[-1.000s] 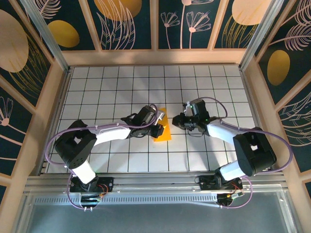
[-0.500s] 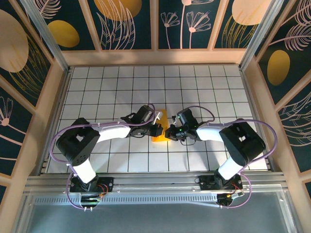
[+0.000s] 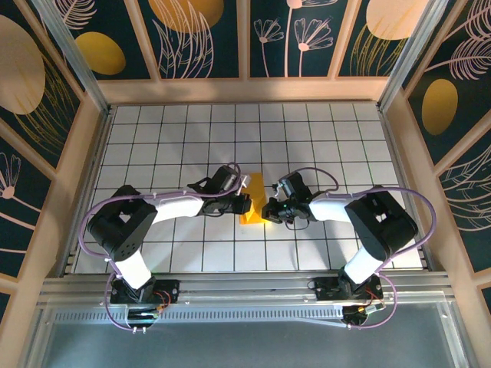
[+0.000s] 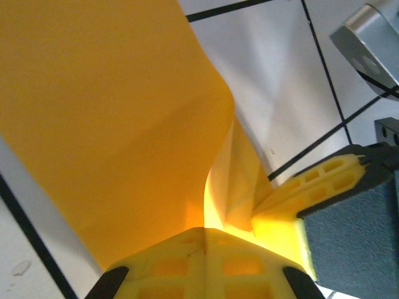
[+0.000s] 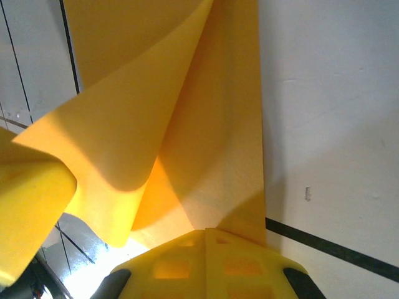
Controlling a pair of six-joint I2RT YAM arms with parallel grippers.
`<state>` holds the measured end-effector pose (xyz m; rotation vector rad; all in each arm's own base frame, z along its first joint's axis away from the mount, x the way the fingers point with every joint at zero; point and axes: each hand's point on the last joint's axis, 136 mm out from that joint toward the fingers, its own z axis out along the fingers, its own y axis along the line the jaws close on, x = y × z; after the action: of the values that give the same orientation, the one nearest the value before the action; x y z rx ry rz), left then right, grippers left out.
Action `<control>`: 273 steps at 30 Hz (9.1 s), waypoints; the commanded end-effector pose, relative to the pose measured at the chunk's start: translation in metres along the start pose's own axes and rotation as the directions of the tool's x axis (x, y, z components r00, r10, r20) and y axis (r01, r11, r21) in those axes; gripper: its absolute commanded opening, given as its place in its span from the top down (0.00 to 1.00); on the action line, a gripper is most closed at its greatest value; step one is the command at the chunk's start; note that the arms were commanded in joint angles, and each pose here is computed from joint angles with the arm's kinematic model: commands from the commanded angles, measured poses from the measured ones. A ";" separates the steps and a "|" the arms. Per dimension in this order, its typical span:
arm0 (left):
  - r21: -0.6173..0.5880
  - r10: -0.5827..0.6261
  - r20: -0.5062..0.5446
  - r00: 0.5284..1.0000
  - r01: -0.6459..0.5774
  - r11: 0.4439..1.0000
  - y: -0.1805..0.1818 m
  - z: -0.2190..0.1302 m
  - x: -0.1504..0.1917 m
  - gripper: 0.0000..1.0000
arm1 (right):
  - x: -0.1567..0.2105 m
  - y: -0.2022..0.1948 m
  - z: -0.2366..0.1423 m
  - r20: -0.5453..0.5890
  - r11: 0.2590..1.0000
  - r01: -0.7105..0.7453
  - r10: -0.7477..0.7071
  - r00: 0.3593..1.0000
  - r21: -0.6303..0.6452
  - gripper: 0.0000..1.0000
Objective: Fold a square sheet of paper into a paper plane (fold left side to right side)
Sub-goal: Fold the triangle a second time at the center of the table.
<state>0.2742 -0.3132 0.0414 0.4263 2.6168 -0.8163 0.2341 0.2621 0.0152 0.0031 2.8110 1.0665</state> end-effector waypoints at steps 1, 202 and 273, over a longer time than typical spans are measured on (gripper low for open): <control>-0.067 0.007 -0.023 1.000 -0.008 0.998 0.018 0.005 0.006 1.00 | 0.012 -0.022 0.007 -0.043 0.996 -0.015 0.019 0.999 0.091 1.00; 0.137 -0.242 -0.211 0.947 0.274 0.952 0.017 0.013 0.055 0.94 | -0.029 0.007 0.030 0.021 0.999 -0.038 0.038 0.999 0.006 1.00; -0.054 -0.222 -0.251 0.942 0.216 0.975 0.036 0.029 0.072 1.00 | -0.036 0.020 0.029 0.113 0.998 0.039 -0.033 0.993 -0.046 1.00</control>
<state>0.2500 -0.3174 0.0114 0.2896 2.7871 -1.0599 0.2771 0.2989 0.0250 -0.0026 2.6424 1.1369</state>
